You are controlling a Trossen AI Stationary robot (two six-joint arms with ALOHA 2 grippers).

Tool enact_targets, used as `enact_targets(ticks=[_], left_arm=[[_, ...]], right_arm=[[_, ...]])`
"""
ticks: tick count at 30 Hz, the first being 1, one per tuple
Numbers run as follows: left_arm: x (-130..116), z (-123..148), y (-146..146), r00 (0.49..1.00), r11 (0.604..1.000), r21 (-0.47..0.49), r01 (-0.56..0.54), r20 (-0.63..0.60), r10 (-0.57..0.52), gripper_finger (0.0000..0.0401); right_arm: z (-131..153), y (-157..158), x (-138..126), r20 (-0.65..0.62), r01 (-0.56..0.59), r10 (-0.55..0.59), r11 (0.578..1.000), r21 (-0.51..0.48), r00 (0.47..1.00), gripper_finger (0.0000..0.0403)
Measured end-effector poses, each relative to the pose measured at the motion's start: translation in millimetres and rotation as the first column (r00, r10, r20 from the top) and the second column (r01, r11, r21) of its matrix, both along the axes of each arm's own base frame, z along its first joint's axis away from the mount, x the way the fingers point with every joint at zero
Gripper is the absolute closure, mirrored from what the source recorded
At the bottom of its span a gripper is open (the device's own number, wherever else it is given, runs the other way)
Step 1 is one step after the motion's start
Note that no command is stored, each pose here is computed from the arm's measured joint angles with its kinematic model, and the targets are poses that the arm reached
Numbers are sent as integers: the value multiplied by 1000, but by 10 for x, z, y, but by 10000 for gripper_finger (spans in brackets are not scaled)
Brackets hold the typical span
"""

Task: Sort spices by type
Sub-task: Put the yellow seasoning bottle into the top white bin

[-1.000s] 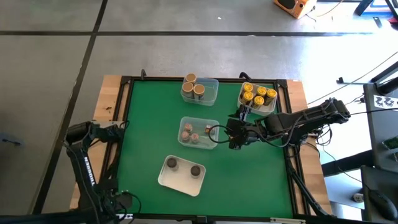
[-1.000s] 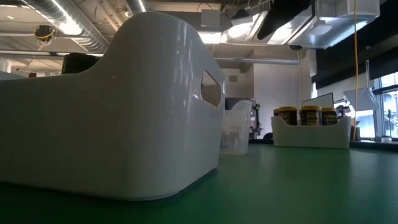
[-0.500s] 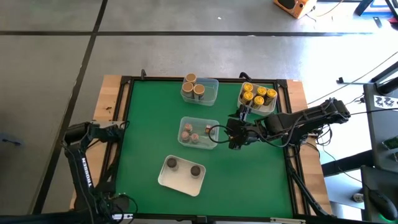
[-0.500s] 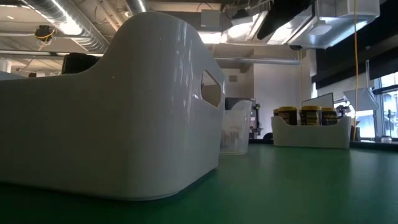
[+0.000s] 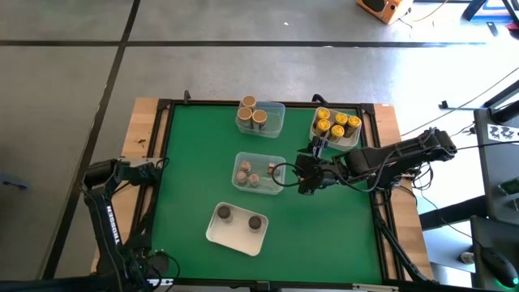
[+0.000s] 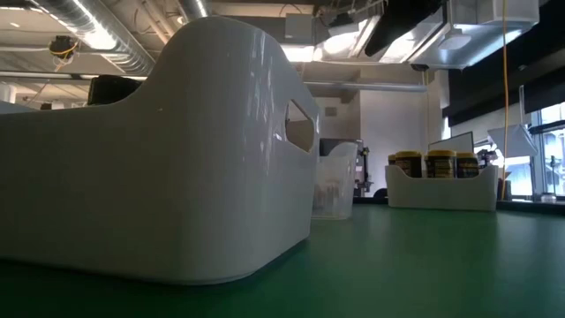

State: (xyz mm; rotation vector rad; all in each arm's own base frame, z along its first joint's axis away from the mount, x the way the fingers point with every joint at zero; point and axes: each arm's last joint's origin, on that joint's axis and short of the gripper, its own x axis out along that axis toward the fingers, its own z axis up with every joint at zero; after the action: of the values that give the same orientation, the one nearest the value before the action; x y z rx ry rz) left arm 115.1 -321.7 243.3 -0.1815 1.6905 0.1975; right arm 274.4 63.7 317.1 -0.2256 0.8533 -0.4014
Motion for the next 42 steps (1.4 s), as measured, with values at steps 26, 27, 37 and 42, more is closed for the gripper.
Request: enact_targets(ticks=[26,27,37,42], left_arm=[[-65,-273,50,998,1000,29,-5,-58,7,17],[-67,-288,50,998,1000,25,-6,-62,8,24],[-46,-376,70,996,1000,11,-29,-89,30,152],[7,-376,87,994,998,13,-61,-87,62,186]], right_arm=[[1,1,3,3,0,0,1000,1,1000,84],[1,1,4,4,0,0,1000,1,1000,84],[1,1,4,4,0,0,1000,1,1000,84],[-7,3,11,0,-2,2,1000,-1,1000,84]])
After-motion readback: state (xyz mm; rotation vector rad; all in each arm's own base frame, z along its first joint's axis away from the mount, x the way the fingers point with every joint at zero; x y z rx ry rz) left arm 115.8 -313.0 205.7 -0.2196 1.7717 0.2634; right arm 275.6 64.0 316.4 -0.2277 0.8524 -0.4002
